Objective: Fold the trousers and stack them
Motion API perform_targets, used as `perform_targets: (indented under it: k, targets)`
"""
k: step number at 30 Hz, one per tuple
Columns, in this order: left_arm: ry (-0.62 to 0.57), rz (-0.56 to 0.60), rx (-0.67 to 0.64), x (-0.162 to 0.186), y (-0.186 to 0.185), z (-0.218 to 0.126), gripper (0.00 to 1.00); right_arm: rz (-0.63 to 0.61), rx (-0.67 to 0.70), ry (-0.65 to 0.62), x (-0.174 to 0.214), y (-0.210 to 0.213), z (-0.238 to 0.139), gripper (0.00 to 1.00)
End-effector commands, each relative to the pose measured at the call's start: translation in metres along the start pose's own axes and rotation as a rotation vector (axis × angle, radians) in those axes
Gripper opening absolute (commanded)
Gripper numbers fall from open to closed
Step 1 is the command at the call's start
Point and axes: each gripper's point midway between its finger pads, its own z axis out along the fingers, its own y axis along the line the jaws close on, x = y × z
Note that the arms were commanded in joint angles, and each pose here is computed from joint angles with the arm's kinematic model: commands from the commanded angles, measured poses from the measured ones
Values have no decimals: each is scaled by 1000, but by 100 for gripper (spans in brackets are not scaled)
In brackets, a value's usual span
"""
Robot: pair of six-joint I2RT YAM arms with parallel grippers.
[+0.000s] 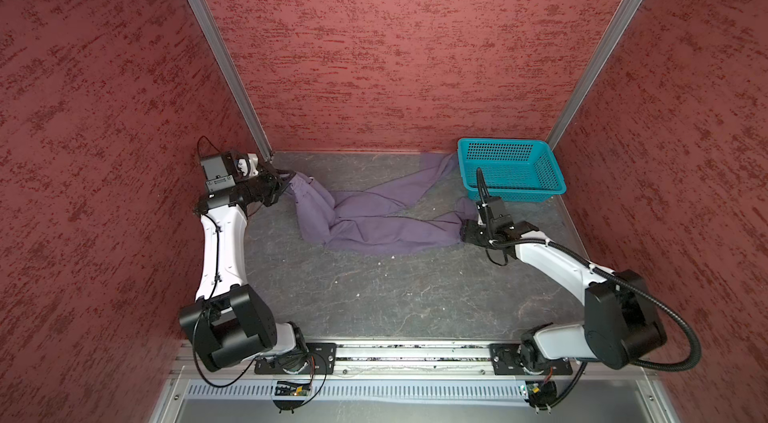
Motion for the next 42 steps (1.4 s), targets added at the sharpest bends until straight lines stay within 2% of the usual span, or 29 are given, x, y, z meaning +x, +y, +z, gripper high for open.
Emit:
perform_targets:
  k: [1,3,6,7,9,10,14,16,17,21,22,24,27,31,32,35,36,39,42]
  targets:
    - [-8,68,12,10,-7,-13,0,53,-73,-21,-7,12,3,69]
    - [-1,63,-16,14,1,-15,0,57,-75,-19,-7,12,7,65]
    - [-3,63,-17,18,6,-18,0,60,-77,-35,-11,10,8,50]
    - [-3,66,-17,19,7,-19,0,66,-78,-40,-11,10,8,45]
    - [-3,75,-21,21,8,-21,0,94,-70,-58,-12,5,7,25]
    - [-6,80,-25,22,10,-22,0,103,-67,-62,-11,2,7,19]
    - [-5,89,-51,29,23,-23,0,116,-51,-61,-12,-5,9,4]
    - [5,77,-63,31,31,-23,0,122,-51,-62,-11,-6,8,3]
    - [10,73,-62,32,33,-23,0,126,-52,-62,-10,-7,8,6]
    - [2,65,-62,30,38,-28,0,135,-54,-57,-7,-9,14,36]
    - [-3,60,-58,29,39,-29,0,134,-56,-53,-6,-8,17,40]
    - [-8,58,-47,29,38,-30,0,136,-55,-48,-6,-8,23,45]
    - [-10,55,-46,28,38,-31,0,130,-51,-19,-4,-7,37,47]
    - [-13,44,-47,28,39,-32,0,119,-97,-2,-11,5,52,42]
    - [-17,42,-46,27,40,-33,0,118,-114,10,-11,10,56,36]
    - [-32,31,-53,23,43,-36,0,123,-152,21,-15,19,65,5]
    - [-33,26,-52,21,42,-36,0,123,-160,12,-19,22,65,0]
    - [-40,11,-45,16,39,-39,0,86,-177,-23,-41,33,52,0]
    - [-63,-10,-58,11,40,-43,0,17,-161,-112,-74,43,20,0]
